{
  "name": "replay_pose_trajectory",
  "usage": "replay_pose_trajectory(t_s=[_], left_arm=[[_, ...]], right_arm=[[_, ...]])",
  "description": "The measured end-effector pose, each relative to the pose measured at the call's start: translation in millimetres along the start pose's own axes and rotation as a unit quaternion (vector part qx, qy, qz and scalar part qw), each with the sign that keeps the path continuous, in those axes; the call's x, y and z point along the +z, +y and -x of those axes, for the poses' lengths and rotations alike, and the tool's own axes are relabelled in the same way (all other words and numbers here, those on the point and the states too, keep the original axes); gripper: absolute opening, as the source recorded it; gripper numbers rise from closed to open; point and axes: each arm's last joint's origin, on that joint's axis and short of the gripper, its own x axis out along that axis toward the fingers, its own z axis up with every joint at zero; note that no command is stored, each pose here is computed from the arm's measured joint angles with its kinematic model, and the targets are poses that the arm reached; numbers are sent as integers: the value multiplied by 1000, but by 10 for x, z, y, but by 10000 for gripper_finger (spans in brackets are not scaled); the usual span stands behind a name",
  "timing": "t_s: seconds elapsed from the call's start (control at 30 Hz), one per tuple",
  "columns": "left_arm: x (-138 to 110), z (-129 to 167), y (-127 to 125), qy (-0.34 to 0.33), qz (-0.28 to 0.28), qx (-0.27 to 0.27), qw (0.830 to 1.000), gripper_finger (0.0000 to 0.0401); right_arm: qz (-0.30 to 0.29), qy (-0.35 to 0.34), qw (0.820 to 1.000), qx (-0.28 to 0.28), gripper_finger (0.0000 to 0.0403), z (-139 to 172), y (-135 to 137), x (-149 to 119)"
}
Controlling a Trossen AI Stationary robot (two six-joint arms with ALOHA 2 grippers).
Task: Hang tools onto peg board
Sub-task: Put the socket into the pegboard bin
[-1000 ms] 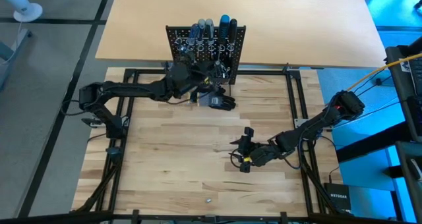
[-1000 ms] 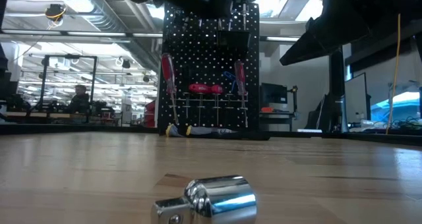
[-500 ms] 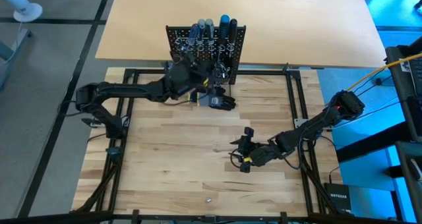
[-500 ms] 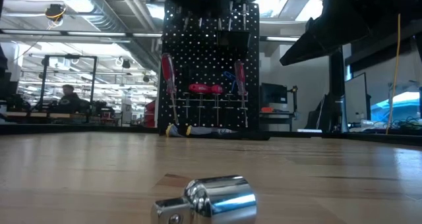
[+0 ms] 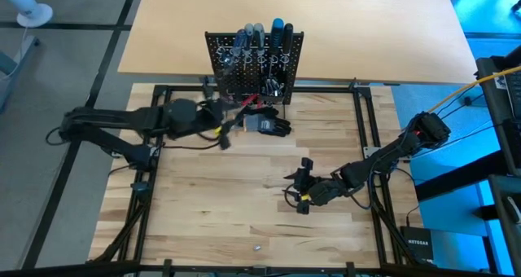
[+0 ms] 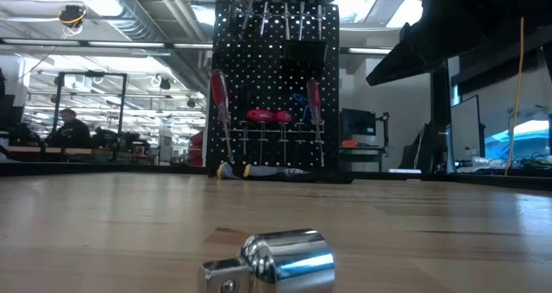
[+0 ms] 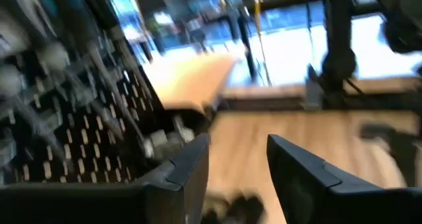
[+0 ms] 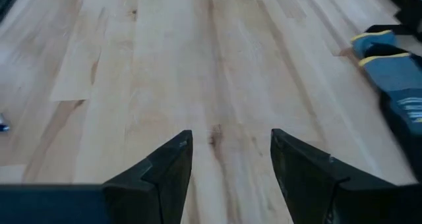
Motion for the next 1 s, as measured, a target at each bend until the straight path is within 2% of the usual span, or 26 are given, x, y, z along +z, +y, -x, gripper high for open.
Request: replay_pose_trajectory(t_s=[0.13, 0.27, 0.4, 0.6, 0.7, 0.83, 1.0], left_arm=[[-69, 302, -74, 58, 25, -48, 997, 137], [-139, 510, -269, 103, 41, -101, 989, 132], [-301, 643, -571, 118, 32, -151, 981, 127], [-671, 751, -969, 91, 59, -169, 980, 117], [-864, 784, -1107, 66, 77, -181, 978, 115], [-1058, 816, -1203, 39, 97, -188, 977, 115], [-1138, 830, -1231, 16, 125, -184, 975, 115]], right_arm=[[-2, 4, 1000, 22, 202, 0, 13, 3], [-18, -17, 999, 34, 202, 2, 32, 52], [-36, -30, 992, 115, 202, 12, 90, 119], [-20, -40, 981, 188, 202, -62, 199, 139], [6, -34, 979, 199, 202, -188, 308, 186], [31, -23, 974, 222, 202, -395, 493, 266], [43, -10, 963, 267, 202, -583, 732, 335]])
